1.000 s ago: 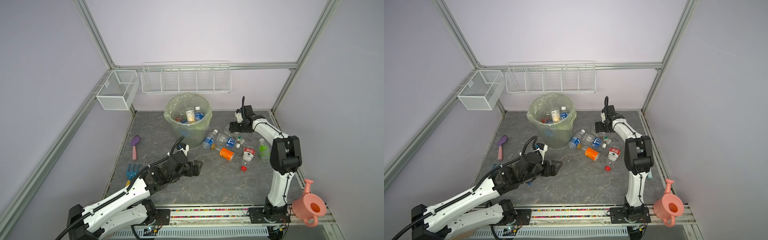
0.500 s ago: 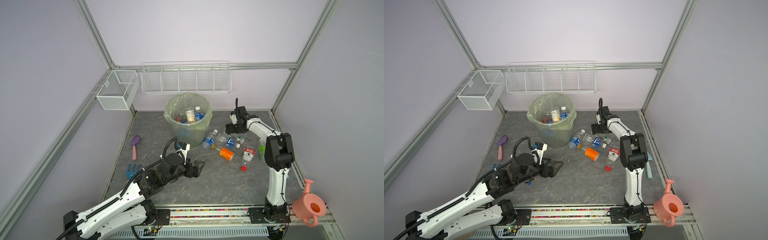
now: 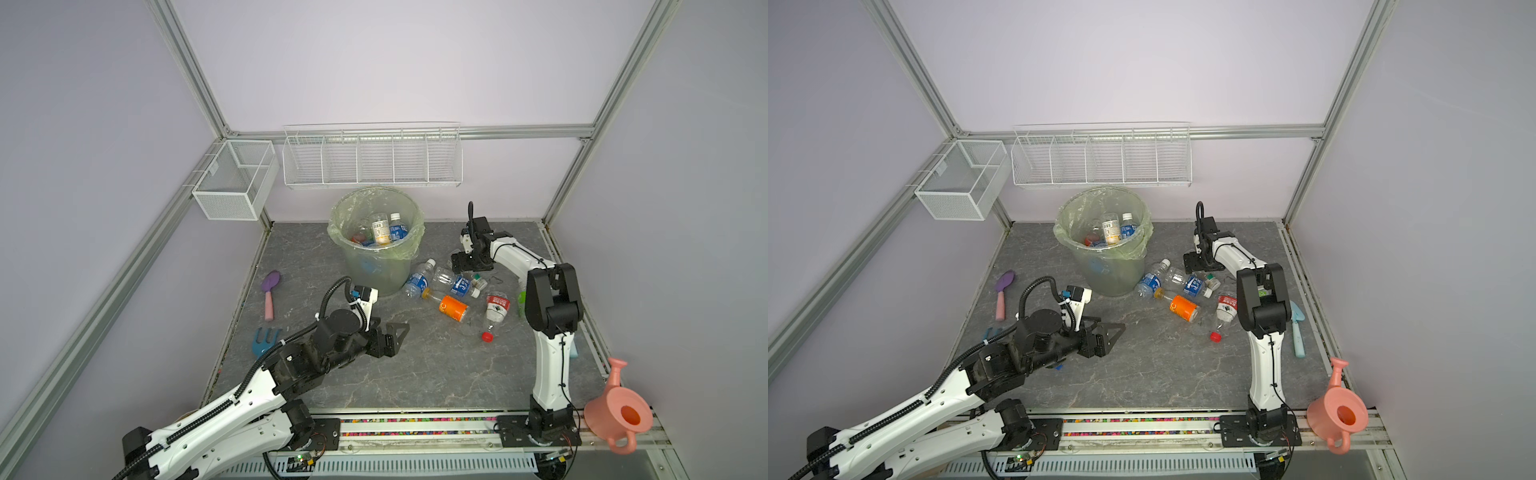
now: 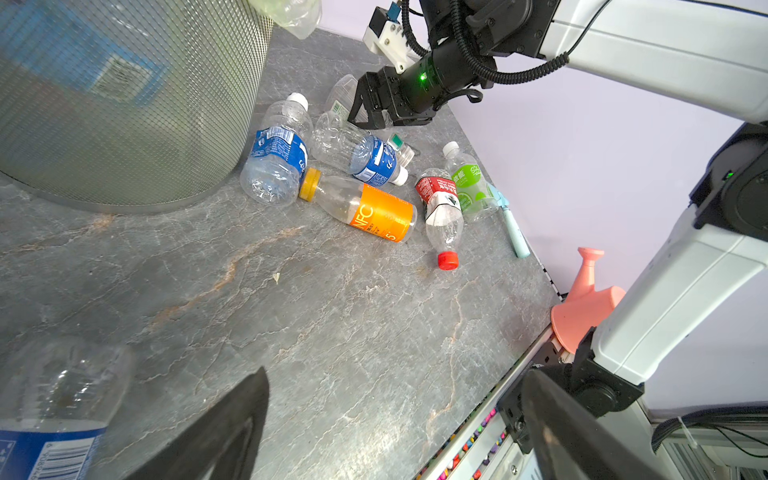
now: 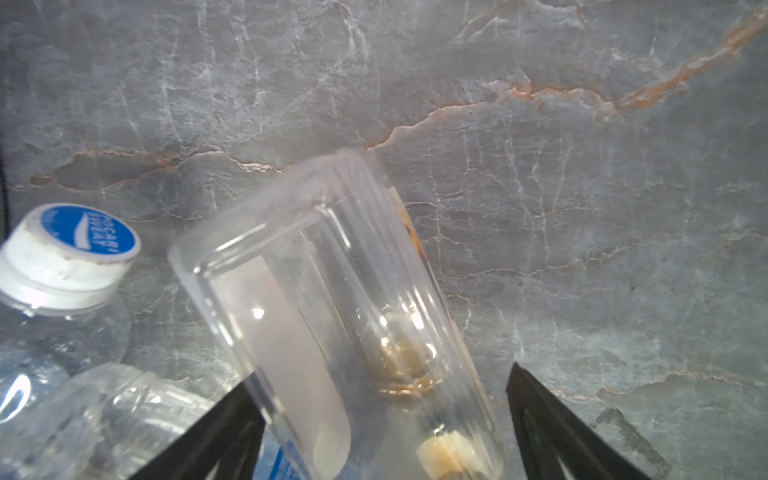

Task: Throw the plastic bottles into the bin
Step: 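Lift the clear rectangular container with the right gripper and raise it high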

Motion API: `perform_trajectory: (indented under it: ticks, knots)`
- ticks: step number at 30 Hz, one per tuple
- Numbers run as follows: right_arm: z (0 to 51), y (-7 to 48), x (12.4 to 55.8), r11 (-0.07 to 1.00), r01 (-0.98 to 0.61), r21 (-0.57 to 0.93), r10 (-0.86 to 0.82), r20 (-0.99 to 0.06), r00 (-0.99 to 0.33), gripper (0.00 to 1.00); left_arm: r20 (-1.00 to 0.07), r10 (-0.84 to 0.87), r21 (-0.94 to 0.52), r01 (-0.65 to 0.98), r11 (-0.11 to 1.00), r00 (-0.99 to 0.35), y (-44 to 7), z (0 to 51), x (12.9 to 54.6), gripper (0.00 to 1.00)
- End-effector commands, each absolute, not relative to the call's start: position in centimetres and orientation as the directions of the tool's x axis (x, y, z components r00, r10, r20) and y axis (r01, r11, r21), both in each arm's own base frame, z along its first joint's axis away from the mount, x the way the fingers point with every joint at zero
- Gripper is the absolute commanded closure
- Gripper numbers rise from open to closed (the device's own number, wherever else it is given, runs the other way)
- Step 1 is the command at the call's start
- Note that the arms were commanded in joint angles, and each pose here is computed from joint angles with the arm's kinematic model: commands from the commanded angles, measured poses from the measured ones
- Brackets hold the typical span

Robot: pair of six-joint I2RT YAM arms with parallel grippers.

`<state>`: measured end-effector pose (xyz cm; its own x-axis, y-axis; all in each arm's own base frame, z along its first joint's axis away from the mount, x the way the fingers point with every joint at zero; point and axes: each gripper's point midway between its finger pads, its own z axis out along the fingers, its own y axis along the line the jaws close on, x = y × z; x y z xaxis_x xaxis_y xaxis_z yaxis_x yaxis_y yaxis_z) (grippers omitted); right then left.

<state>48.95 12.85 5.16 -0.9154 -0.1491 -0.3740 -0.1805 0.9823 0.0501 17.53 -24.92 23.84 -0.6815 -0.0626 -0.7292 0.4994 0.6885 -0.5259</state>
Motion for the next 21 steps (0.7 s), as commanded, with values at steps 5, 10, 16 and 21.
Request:
perform_trajectory:
  ticks: [5,10,16,21]
  knots:
    - [4.0,12.0,47.9,0.987,-0.161,0.014,-0.147,-0.333,-0.931,0.12,-0.742,-0.068,-0.517,0.505,0.691,-0.667,-24.3,24.4,17.2,0.05]
    - [3.8,12.2,47.6,0.987,-0.159,0.028,-0.141,-0.326,-0.935,0.33,-0.767,-0.102,-0.507,0.501,0.702,-0.634,-22.5,25.7,16.9,0.05]
    - [4.4,12.2,47.3,0.990,-0.142,0.024,-0.126,-0.328,-0.936,0.59,-0.777,-0.136,-0.501,0.471,0.726,-0.615,-20.5,26.3,16.7,0.05]
    - [7.2,11.8,47.5,0.992,-0.127,0.011,-0.113,-0.382,-0.917,0.66,-0.784,-0.198,-0.501,0.411,0.762,-0.589,-18.2,26.8,16.9,0.05]
